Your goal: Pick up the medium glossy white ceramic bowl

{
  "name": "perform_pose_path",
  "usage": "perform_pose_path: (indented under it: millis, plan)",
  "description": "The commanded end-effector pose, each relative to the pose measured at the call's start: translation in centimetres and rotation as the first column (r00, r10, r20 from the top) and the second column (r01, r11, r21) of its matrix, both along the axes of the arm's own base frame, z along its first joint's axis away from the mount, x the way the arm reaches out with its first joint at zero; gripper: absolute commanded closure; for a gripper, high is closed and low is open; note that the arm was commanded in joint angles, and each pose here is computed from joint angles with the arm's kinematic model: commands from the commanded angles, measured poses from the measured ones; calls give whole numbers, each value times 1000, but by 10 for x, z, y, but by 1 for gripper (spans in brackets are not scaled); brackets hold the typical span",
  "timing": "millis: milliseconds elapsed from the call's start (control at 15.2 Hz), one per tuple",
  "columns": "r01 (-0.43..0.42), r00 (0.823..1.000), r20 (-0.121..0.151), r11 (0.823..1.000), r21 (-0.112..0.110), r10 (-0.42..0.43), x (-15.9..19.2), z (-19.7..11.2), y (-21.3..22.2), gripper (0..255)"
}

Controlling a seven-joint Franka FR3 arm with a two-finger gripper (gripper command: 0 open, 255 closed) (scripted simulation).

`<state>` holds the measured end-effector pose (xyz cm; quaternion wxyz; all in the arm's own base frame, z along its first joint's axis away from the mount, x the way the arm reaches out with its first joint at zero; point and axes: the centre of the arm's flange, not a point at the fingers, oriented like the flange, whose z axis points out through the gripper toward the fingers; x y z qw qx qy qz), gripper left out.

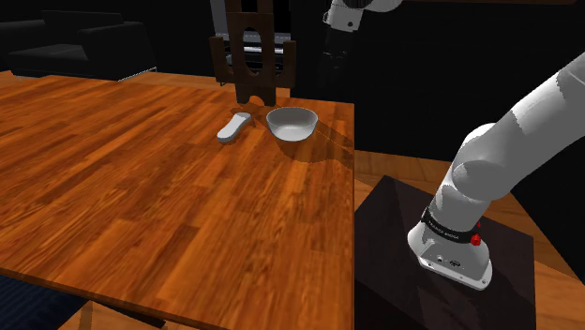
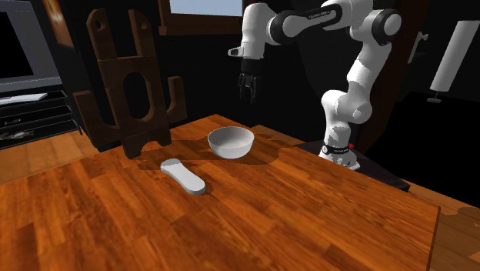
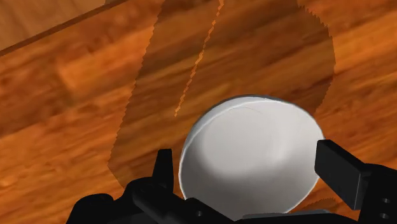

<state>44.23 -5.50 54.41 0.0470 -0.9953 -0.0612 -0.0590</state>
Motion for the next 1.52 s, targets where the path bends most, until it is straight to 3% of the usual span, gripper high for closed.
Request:
perform_pose_path:
  millis: [0,528,1122,1188,1452]
  plan:
    - [0,1000,-8,1000,11,1,24,-13,-5,0]
    - [-2,999,-38,999,53,4,105,-74,-30,0]
    - [-2,999,-38,999,53,4,105,-114,-30,0]
    - [-2,999,-38,999,53,4,105,-114,-30,255]
    - [-2,999,-38,999,53,4,105,-114,-30,255]
